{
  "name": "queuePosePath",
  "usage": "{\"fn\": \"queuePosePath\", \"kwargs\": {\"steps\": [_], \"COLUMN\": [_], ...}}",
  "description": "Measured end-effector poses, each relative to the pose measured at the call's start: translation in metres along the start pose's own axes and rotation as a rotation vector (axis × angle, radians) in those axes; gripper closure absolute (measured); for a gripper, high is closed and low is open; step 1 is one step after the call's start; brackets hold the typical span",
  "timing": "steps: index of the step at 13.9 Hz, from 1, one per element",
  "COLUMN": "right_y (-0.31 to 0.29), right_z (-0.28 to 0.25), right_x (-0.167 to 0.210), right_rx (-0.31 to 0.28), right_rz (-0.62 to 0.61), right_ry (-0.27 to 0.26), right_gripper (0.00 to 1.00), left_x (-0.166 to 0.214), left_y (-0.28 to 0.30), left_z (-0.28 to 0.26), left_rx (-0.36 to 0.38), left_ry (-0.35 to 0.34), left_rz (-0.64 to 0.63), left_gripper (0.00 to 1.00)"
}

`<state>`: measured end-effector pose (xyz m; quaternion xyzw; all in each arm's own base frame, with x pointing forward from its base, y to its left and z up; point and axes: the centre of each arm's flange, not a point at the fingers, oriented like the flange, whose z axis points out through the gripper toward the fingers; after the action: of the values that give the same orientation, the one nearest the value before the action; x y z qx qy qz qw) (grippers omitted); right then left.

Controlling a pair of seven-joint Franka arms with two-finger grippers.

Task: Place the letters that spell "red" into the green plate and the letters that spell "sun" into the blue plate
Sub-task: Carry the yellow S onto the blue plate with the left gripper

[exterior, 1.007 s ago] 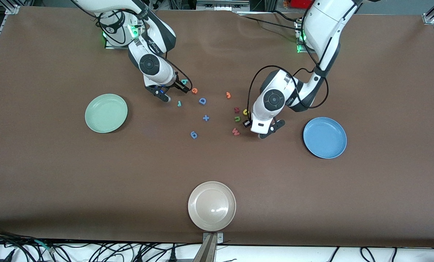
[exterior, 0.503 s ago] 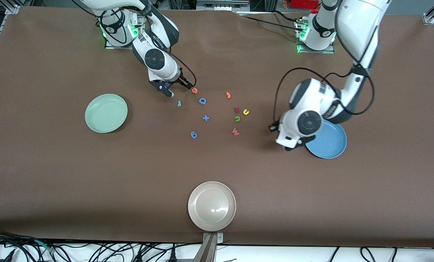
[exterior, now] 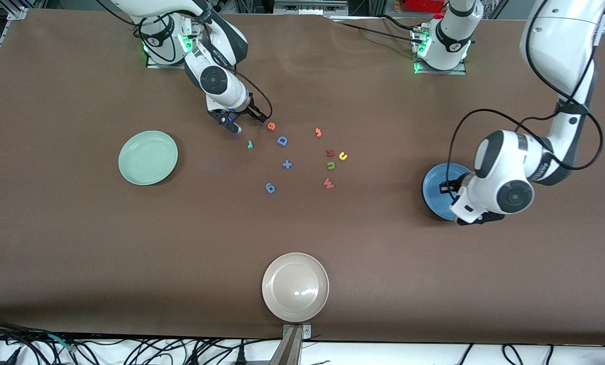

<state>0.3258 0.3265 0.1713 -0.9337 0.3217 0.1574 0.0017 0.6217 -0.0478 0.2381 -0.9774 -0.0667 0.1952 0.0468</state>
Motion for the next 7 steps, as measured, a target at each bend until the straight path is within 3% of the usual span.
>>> {"fn": "queuePosePath", "kwargs": {"steps": [1, 3, 7], "right_y": [0.0, 0.001, 0.001], "right_z": [0.0, 0.001, 0.001], "right_x": [0.0, 0.0, 0.0], "right_rx": [-0.001, -0.002, -0.001], "right_rz": [0.0, 0.0, 0.0], "right_ry": [0.0, -0.001, -0.001], "right_gripper": [0.13, 0.36, 0.47], "left_x": [0.006, 0.013, 0.012], "left_y": [-0.013, -0.024, -0.01], "left_z": [0.007, 0.021, 0.024], "left_rx": [-0.011, -0.022, -0.025], "left_ry": [-0.002, -0.014, -0.016], "left_rz": [0.026, 0.05, 0.072], "left_gripper": [0.73, 0.69, 0.3]}}
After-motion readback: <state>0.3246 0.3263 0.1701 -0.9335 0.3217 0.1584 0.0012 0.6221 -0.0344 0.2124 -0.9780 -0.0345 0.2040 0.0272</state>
